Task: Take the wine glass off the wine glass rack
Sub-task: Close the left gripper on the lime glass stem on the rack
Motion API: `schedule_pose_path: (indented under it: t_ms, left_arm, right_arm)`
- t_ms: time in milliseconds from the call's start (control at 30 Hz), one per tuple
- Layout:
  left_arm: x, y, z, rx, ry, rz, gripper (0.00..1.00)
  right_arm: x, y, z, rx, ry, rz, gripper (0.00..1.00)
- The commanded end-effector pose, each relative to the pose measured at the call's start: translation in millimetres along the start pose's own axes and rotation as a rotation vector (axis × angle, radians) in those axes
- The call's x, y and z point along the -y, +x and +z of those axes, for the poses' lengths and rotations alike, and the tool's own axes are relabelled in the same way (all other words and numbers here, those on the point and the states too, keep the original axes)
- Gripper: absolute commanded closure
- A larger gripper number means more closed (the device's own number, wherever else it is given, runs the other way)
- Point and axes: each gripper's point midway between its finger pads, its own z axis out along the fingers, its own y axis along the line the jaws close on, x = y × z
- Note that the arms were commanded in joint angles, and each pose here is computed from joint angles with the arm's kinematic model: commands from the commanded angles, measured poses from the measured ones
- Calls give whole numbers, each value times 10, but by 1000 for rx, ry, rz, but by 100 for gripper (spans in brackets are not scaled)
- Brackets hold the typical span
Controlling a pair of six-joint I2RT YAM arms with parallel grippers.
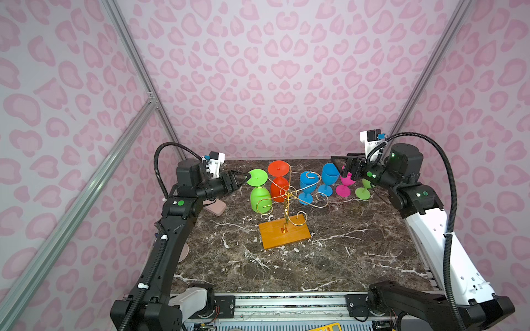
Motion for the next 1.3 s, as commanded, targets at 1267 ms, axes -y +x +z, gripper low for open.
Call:
schedule_pose_path:
  t_ms: [1267]
  left_arm:
    - [252, -89, 41, 25, 50, 19, 83]
  right_arm:
    - [-49, -9, -58, 24, -18, -13, 13]
